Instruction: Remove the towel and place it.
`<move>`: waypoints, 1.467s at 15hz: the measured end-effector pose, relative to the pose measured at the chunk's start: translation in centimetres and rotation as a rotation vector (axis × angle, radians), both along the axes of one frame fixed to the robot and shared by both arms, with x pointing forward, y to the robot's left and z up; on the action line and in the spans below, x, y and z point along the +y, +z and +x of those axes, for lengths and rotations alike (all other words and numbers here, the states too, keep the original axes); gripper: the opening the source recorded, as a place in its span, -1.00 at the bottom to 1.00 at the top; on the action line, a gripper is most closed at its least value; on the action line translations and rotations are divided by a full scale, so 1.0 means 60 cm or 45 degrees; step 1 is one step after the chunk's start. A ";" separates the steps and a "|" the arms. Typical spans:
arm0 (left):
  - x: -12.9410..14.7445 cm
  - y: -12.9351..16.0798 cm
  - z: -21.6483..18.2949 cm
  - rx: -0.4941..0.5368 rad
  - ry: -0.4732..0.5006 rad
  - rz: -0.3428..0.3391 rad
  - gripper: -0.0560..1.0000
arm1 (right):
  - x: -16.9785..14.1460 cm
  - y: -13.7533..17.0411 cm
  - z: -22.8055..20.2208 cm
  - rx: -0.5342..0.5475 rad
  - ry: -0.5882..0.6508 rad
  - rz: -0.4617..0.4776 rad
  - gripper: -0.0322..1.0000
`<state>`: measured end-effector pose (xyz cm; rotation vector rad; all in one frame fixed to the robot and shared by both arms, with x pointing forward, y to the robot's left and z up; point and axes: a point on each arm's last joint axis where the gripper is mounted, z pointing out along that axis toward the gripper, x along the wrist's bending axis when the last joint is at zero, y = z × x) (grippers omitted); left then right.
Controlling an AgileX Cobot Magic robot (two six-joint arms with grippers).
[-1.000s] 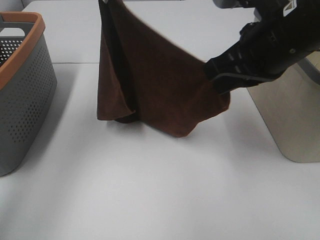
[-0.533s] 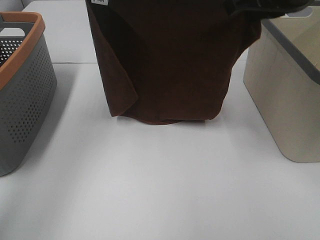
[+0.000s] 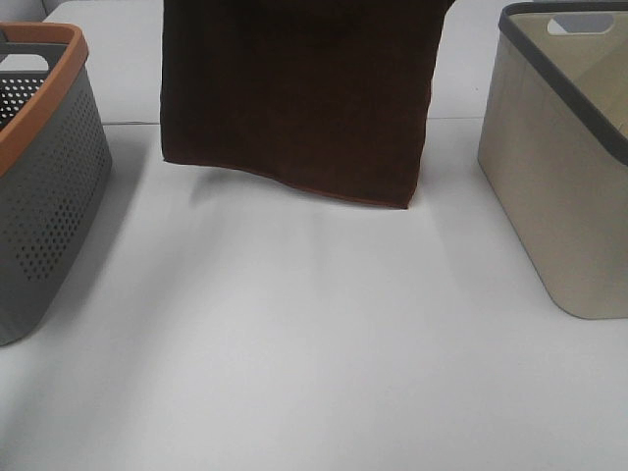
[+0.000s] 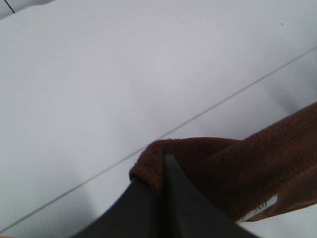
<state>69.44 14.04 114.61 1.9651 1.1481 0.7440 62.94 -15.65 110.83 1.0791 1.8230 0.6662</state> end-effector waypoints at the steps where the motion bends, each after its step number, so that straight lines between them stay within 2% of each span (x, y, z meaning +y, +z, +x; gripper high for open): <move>1: -0.004 -0.010 0.015 -0.064 0.005 -0.004 -0.89 | -0.005 -0.001 0.022 -0.038 0.001 0.034 -0.94; 6: -0.025 -0.064 0.081 -0.379 0.011 -0.046 -0.89 | -0.039 0.005 0.103 -0.236 0.078 0.149 -0.94; 8: -0.028 -0.081 0.092 -0.408 0.008 -0.038 -0.89 | -0.040 -0.003 0.111 -0.233 0.079 0.157 -0.94; 10: -0.029 -0.095 0.097 -0.396 0.003 -0.003 -0.89 | -0.041 -0.027 0.118 -0.153 0.019 0.215 -0.94; 12: -0.034 -0.111 0.089 -0.270 -0.008 0.041 -0.89 | -0.043 -0.049 0.114 -0.009 -0.112 0.342 -0.94; 14: -0.036 -0.133 0.076 -0.066 -0.016 0.096 -0.89 | -0.043 -0.065 0.103 0.157 -0.210 0.421 -0.94; 15: -0.035 -0.142 0.069 0.031 -0.017 0.117 -0.89 | -0.042 -0.074 0.096 0.250 -0.232 0.436 -0.94; 16: -0.032 -0.158 0.055 0.202 -0.018 0.153 -0.89 | -0.037 -0.090 0.081 0.443 -0.241 0.453 -0.94; 17: -0.030 -0.165 0.048 0.286 -0.020 0.172 -0.89 | -0.034 -0.096 0.074 0.528 -0.237 0.455 -0.94; 19: -0.025 -0.178 0.031 0.474 -0.027 0.199 -0.89 | -0.030 -0.104 0.061 0.662 -0.237 0.479 -0.94; 22: -0.025 -0.189 0.012 0.669 -0.050 0.180 -0.89 | -0.030 -0.112 0.047 0.809 -0.276 0.478 -0.94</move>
